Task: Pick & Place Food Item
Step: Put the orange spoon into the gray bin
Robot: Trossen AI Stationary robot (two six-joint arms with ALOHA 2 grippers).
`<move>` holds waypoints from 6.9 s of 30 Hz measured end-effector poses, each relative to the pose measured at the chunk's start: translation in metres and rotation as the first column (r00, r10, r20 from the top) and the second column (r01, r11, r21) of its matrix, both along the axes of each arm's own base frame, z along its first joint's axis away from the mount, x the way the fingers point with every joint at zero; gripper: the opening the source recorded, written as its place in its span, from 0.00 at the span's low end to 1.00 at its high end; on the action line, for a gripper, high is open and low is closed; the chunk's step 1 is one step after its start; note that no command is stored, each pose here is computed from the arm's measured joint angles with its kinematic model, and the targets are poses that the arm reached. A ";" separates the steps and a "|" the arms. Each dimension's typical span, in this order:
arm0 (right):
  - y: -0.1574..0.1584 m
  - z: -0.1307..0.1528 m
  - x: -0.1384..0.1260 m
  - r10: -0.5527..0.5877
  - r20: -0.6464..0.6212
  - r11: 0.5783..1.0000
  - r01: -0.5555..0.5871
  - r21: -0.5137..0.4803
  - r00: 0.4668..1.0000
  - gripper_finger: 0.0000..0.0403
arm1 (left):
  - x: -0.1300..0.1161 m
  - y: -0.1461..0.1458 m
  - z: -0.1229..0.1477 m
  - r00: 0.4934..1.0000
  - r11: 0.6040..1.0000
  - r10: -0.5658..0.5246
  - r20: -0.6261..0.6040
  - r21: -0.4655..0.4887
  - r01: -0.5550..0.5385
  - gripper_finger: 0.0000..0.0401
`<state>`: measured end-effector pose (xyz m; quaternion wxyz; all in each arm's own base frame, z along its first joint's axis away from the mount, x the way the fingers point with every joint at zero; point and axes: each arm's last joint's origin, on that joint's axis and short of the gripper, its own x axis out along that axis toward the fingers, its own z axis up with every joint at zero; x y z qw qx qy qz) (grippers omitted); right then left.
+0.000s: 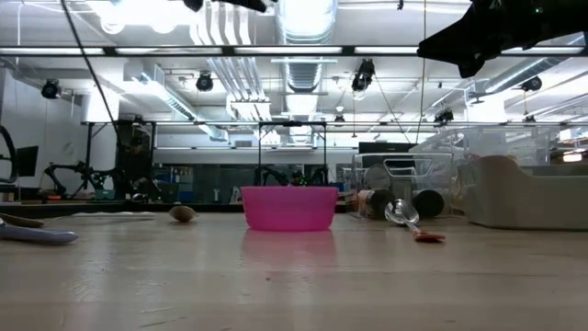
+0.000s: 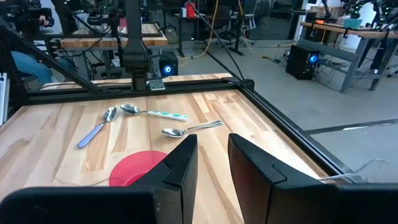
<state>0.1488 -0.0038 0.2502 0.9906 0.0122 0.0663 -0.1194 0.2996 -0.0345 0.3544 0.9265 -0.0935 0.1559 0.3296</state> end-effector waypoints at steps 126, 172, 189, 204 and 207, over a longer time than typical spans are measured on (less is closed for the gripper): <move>0.058 -0.033 0.131 -0.173 -0.749 0.501 0.712 0.492 0.640 0.21 | -0.118 0.051 -0.041 0.919 0.937 -0.349 0.181 0.062 0.343 0.32; 0.075 -0.123 0.187 -0.427 -0.845 0.236 0.942 0.239 0.322 0.55 | -0.130 0.050 -0.072 0.927 0.937 -0.349 -0.137 -0.074 0.342 0.32; 0.075 -0.123 0.186 -0.401 -0.860 0.249 0.941 0.229 0.315 0.52 | -0.129 0.050 -0.072 0.927 0.937 -0.349 -0.137 -0.074 0.341 0.32; 0.075 -0.123 0.187 -0.401 -0.856 0.273 0.935 0.227 0.325 0.08 | -0.129 0.050 -0.072 0.927 0.937 -0.349 -0.137 -0.075 0.341 0.32; 0.075 -0.123 0.187 -0.407 -0.853 0.281 0.933 0.224 0.328 0.04 | -0.130 0.050 -0.072 0.927 0.937 -0.348 -0.137 -0.074 0.341 0.32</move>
